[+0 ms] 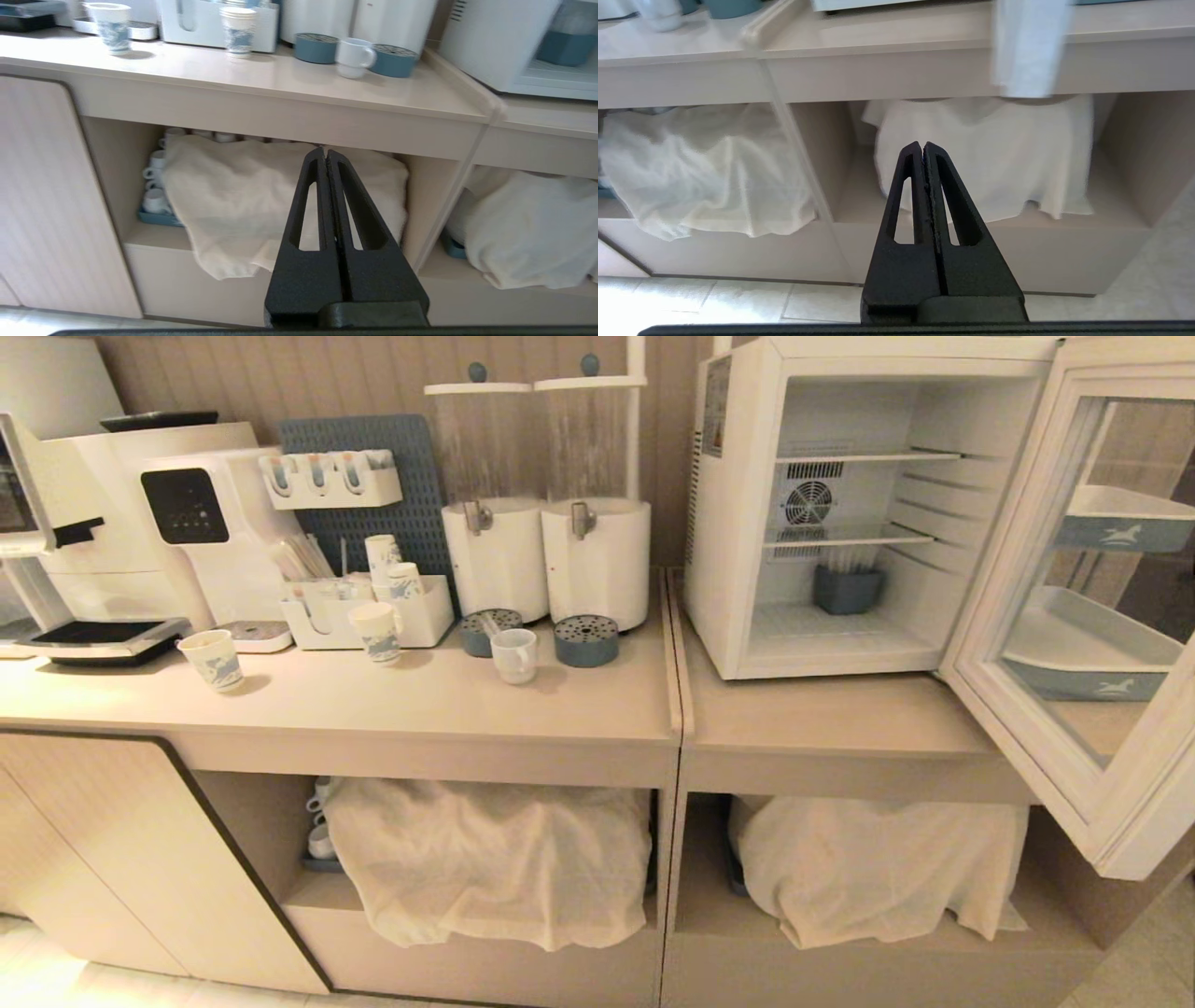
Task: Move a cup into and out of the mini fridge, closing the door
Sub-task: Put the ceramic cup in the freezer
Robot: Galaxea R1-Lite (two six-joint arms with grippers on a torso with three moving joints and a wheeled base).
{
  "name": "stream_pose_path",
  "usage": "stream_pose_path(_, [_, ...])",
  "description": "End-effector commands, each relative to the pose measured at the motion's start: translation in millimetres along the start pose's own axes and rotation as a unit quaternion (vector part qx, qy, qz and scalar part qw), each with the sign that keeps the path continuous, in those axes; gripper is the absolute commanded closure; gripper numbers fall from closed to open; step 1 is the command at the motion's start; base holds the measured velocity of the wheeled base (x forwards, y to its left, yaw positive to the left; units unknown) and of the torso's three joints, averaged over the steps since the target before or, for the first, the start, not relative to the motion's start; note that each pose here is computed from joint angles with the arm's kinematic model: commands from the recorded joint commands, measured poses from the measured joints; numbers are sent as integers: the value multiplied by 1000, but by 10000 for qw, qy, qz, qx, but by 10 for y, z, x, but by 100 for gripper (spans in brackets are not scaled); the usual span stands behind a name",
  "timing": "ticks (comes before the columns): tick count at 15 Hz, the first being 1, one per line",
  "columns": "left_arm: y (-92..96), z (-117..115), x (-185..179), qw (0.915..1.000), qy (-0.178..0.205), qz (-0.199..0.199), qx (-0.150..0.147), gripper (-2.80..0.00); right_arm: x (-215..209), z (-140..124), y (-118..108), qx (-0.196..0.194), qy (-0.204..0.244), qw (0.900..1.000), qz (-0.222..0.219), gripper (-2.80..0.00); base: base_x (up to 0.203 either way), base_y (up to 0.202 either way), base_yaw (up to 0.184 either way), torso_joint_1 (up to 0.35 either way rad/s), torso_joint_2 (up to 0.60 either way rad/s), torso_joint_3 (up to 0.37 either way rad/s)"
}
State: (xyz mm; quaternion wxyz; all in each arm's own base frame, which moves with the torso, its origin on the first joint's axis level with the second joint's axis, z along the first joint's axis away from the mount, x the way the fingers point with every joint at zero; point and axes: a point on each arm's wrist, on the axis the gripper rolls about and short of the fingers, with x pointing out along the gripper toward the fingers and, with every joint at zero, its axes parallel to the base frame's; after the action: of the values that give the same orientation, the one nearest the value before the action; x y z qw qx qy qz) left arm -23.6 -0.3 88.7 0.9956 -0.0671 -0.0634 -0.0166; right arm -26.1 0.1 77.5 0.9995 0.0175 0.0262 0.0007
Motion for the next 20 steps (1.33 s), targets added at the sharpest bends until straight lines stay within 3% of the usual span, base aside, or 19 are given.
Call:
stream_pose_path(1, [15,-111,15,9999,160,22,-13,0,1,-1,0,2,14,10000,-3,0,0,192,-3,2,3,6])
stream_pose_path(20, [16,-113,15,9998,168,24,-47,0,1,1,0,2,7,10000,3,0,0,193,0,2,3,3])
